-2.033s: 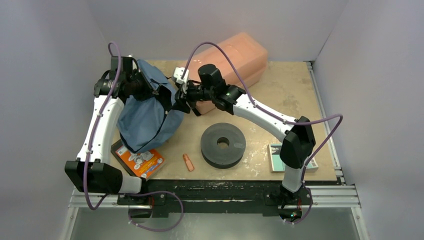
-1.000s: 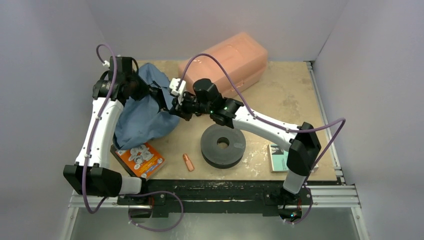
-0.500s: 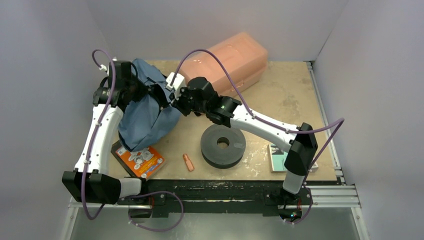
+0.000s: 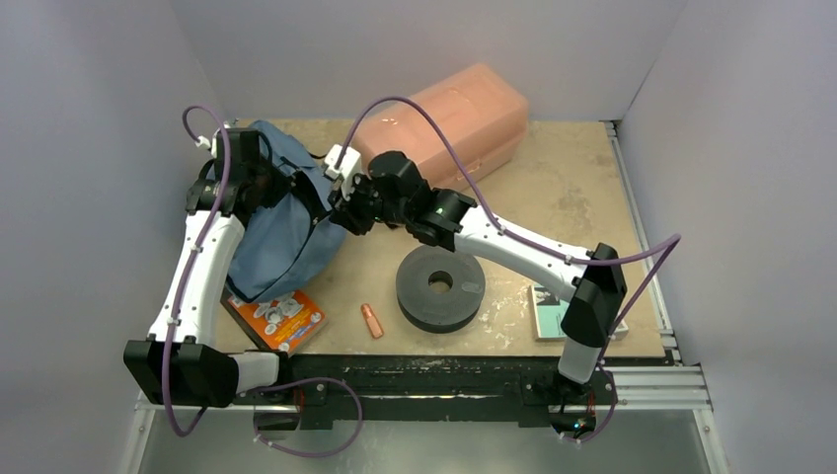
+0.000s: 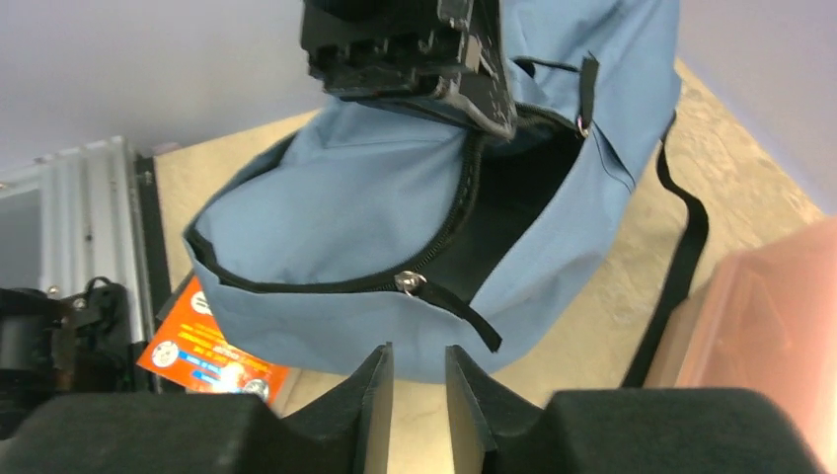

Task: Pack the student bag
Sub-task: Unzip the student bag at the center of the board.

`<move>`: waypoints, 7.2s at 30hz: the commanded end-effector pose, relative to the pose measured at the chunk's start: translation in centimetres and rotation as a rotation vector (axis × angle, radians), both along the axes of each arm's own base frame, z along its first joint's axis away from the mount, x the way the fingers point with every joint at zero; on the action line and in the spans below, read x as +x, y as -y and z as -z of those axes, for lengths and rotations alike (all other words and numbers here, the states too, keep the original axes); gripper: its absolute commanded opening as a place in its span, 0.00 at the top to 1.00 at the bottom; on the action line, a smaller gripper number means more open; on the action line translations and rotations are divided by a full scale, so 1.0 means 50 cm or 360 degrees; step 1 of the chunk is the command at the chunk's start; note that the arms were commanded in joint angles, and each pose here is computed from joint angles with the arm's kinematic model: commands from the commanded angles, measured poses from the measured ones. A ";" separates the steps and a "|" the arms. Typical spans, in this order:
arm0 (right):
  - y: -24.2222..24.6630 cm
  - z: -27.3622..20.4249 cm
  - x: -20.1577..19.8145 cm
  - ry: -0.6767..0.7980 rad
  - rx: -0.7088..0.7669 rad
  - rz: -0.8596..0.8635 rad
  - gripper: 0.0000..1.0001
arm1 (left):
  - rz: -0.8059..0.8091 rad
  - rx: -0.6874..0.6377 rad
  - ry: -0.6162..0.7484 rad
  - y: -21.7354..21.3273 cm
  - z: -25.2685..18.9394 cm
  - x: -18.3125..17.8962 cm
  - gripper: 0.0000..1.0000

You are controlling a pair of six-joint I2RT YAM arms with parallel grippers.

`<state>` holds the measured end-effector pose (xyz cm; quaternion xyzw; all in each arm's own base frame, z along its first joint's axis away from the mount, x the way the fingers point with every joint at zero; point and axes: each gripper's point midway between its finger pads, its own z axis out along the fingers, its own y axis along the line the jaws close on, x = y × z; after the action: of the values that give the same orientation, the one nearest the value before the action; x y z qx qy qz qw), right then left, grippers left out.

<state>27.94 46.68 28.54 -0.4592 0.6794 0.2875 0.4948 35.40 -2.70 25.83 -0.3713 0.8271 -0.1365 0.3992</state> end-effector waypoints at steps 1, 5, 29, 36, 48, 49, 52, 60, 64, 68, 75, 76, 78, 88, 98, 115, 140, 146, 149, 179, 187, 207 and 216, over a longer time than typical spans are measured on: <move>-0.007 -0.091 0.001 -0.0321 0.0404 -0.0025 0.61 | 0.0005 -0.0031 0.0221 0.002 -0.080 0.023 1.00; 0.013 -0.061 0.027 -0.0852 0.0597 0.0132 0.44 | 0.0024 -0.0045 0.0227 0.007 -0.084 0.019 1.00; -0.004 0.020 0.049 -0.0862 0.0658 -0.0230 0.47 | 0.0084 -0.0125 0.0230 0.029 -0.089 0.012 1.00; -0.012 0.053 0.060 -0.0852 0.0607 -0.0230 0.47 | 0.0088 -0.0128 0.0223 0.030 -0.085 0.013 1.00; -0.014 0.040 0.032 -0.0849 0.0650 -0.0314 0.56 | 0.0086 -0.0134 0.0213 0.031 -0.079 0.017 1.00; -0.015 0.040 0.033 -0.0852 0.0650 -0.0316 0.58 | 0.0086 -0.0134 0.0212 0.031 -0.079 0.016 1.00; -0.018 0.034 0.033 -0.0846 0.0655 -0.0323 0.61 | 0.0087 -0.0130 0.0208 0.031 -0.077 0.015 1.00; -0.024 0.015 0.030 -0.0818 0.0673 -0.0333 0.56 | 0.0087 -0.0131 0.0206 0.031 -0.075 0.016 1.00; -0.027 0.019 0.035 -0.0810 0.0650 -0.0317 0.59 | 0.0089 -0.0130 0.0201 0.031 -0.073 0.014 1.00; -0.022 0.010 0.043 -0.0774 0.0653 -0.0271 0.57 | 0.0084 -0.0121 0.0195 0.029 -0.070 0.014 1.00; -0.021 0.012 0.050 -0.0776 0.0630 -0.0235 0.64 | 0.0087 -0.0132 0.0191 0.032 -0.067 0.016 1.00; -0.021 0.012 0.050 -0.0775 0.0633 -0.0234 0.64 | 0.0086 -0.0132 0.0191 0.031 -0.067 0.017 1.00; -0.020 0.010 0.049 -0.0767 0.0644 -0.0237 0.63 | 0.0086 -0.0132 0.0188 0.031 -0.066 0.016 1.00; -0.027 -0.010 0.051 -0.0736 0.0650 -0.0260 0.63 | 0.0085 -0.0133 0.0181 0.031 -0.062 0.017 1.00; -0.043 0.006 0.024 -0.0783 0.0597 -0.0327 1.00 | 0.0080 -0.0142 0.0196 0.032 -0.070 0.021 1.00; -0.046 -0.066 0.005 -0.0797 0.0724 -0.0398 1.00 | 0.0453 -0.0009 -0.0136 0.059 0.053 -0.068 0.41; -0.037 -0.065 -0.022 -0.0614 0.0610 -0.0501 1.00 | 0.0505 0.0159 -0.0120 0.096 0.066 0.113 0.98; -0.063 -0.034 -0.137 -0.0433 0.0479 -0.0604 1.00 | 0.0082 0.0162 0.0173 0.035 -0.051 0.174 1.00; -0.078 -0.011 -0.212 -0.0395 0.0430 -0.0691 1.00 | -0.0082 0.0145 0.0269 0.010 -0.092 0.188 1.00; 0.064 -0.403 0.012 0.0316 0.0725 0.0069 1.00 | -0.0769 -0.0810 0.0797 -0.115 -0.452 0.109 1.00; 0.079 -0.520 0.027 0.0546 0.0776 0.0093 1.00 | -0.0624 -0.0877 0.0832 -0.087 -0.439 0.087 1.00; 0.010 -0.427 0.056 0.0578 0.0634 -0.0055 1.00 | 0.0287 -0.0338 0.0621 0.043 -0.343 -0.051 0.06; 0.016 -0.419 0.050 0.0571 0.0610 -0.0065 1.00 | 0.0774 -0.0208 0.0723 0.171 -0.394 0.052 0.03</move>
<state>31.87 46.91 46.26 -0.4155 0.5403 0.3249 0.6556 36.24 -8.36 43.57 -0.2445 0.7672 -0.3358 0.4888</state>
